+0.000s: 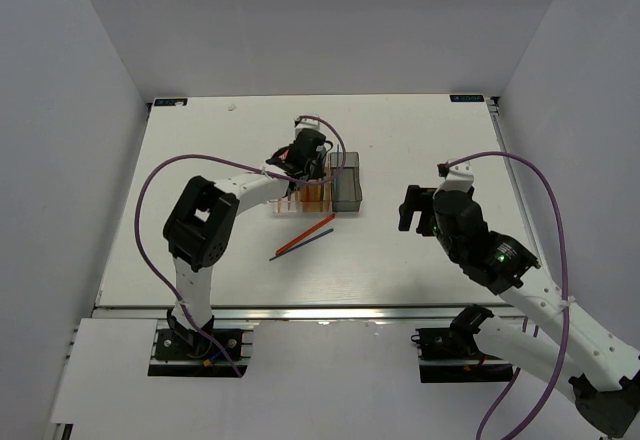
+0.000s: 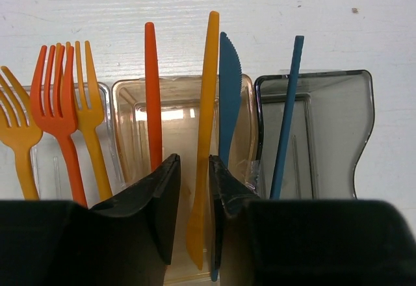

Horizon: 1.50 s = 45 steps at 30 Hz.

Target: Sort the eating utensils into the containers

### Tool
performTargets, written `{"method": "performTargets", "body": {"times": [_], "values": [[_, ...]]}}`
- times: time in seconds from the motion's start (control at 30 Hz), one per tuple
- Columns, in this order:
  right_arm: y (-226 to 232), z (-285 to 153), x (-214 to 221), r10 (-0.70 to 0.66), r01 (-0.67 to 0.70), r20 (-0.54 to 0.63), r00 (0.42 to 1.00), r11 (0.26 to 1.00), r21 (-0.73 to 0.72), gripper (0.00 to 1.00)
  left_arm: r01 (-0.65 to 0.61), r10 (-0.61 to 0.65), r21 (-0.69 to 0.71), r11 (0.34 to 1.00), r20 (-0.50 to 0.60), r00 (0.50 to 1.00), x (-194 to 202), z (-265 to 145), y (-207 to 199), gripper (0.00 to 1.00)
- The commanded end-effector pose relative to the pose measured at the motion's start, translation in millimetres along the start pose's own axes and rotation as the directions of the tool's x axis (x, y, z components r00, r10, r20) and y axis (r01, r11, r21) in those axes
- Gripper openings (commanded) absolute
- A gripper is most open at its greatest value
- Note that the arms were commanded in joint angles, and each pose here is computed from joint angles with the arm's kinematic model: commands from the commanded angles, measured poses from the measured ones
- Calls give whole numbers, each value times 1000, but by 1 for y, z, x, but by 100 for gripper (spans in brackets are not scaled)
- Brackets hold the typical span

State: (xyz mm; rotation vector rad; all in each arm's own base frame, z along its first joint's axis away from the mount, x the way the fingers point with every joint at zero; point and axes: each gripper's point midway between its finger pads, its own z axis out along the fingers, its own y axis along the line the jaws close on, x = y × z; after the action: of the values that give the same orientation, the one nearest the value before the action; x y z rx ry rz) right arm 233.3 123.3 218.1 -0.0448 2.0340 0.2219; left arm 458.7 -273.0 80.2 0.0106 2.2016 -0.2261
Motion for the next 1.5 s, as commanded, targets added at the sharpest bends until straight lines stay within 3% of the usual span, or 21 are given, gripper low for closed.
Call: {"method": "performTargets", "body": {"times": [0.0,0.07,0.2,0.3,0.37,0.53,0.63,0.7,0.73,0.77,0.9,1.07,1.27,1.47], "values": [[3,-5,-19,20,-20,55,998,1000,-14,89,42,-45,40,998,81,996,-42,-29,-7,35],[4,-4,-20,19,-18,55,998,1000,-14,89,46,-52,57,997,107,993,-58,-43,-10,38],[5,-6,-23,24,-23,62,998,999,-22,89,-10,1,74,997,127,992,-84,-79,-10,56],[5,-9,-25,26,-24,67,997,999,-35,89,-119,113,88,989,74,991,-88,-111,-5,86],[7,-11,-25,27,-23,70,997,999,-46,89,-203,207,84,976,-48,977,-64,-129,7,94],[12,-11,-22,20,-16,59,998,997,-77,89,-420,459,194,886,-246,854,15,-175,33,92],[15,-9,-21,23,-17,60,998,995,-94,89,-533,559,171,829,-216,800,42,-190,34,87],[19,-8,-21,27,-20,60,998,993,-113,89,-568,603,204,797,-227,765,72,-191,28,56],[20,-7,-19,25,-19,55,998,993,-115,89,-563,607,230,794,-238,758,82,-190,25,48],[22,-7,-18,26,-19,53,998,992,-126,89,-551,609,269,790,-244,755,97,-187,23,47],[23,-6,-15,16,-10,45,999,991,-134,89,-530,621,338,777,-282,731,122,-177,17,47],[22,-8,-14,18,-11,50,999,991,-136,89,-519,647,397,757,-339,683,147,-159,6,55],[21,-8,-12,15,-8,50,999,990,-140,89,-510,662,438,740,-337,670,147,-143,-13,58],[23,-9,-12,12,-5,48,999,989,-149,89,-526,668,422,738,-354,654,152,-126,-16,54]]}}
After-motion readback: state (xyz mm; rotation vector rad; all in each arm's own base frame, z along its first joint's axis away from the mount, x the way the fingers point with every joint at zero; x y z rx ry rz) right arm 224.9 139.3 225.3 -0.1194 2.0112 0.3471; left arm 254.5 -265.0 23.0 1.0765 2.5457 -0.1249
